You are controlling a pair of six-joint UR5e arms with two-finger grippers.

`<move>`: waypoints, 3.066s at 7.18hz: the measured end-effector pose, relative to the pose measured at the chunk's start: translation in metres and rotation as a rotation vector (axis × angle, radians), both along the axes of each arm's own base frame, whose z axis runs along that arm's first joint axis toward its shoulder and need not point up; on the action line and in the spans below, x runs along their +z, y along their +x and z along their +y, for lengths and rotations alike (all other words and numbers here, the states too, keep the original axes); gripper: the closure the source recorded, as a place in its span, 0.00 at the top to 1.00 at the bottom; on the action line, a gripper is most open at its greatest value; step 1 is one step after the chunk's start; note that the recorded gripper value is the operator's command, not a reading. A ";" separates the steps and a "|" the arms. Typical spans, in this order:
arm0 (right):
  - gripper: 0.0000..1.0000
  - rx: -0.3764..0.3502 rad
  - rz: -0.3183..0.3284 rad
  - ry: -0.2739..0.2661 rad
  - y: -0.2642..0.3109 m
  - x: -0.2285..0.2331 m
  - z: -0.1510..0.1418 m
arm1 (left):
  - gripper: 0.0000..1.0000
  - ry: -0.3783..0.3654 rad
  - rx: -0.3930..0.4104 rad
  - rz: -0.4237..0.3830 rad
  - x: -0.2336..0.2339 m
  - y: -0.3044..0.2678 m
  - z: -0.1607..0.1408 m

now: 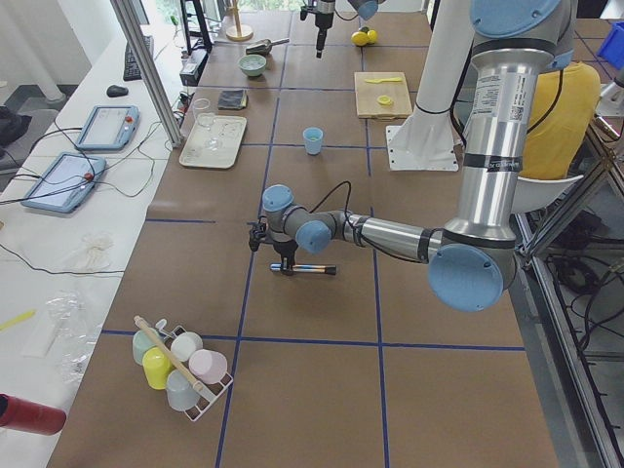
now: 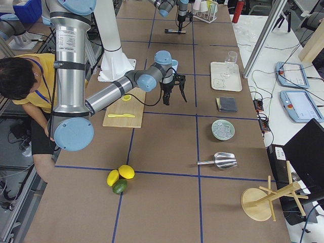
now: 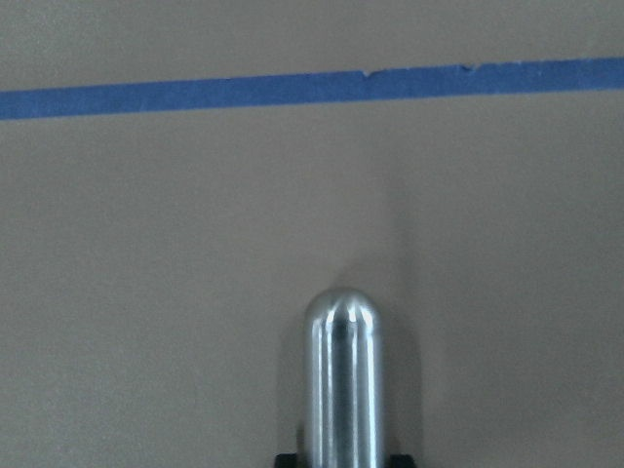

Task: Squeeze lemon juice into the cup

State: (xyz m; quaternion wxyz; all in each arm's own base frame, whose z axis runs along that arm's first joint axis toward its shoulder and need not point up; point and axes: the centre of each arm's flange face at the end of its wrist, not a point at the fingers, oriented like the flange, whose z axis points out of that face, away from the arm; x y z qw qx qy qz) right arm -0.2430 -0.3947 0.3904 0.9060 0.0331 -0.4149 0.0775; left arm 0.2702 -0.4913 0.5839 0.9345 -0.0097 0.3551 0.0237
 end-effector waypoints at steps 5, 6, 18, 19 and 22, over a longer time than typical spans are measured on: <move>1.00 -0.024 -0.034 -0.006 0.022 0.000 -0.004 | 1.00 0.085 -0.027 0.056 -0.045 -0.034 0.010; 1.00 -0.047 -0.040 0.003 0.041 0.009 -0.009 | 1.00 0.138 -0.045 0.070 -0.057 -0.068 0.013; 1.00 -0.264 0.060 0.033 0.297 0.195 -0.016 | 1.00 0.180 -0.029 0.115 0.066 -0.341 0.118; 1.00 -0.268 0.060 0.038 0.297 0.196 -0.016 | 1.00 0.174 -0.033 0.088 0.067 -0.342 0.119; 1.00 -0.277 0.064 0.054 0.297 0.194 -0.018 | 1.00 0.070 -0.121 0.058 0.044 -0.341 0.112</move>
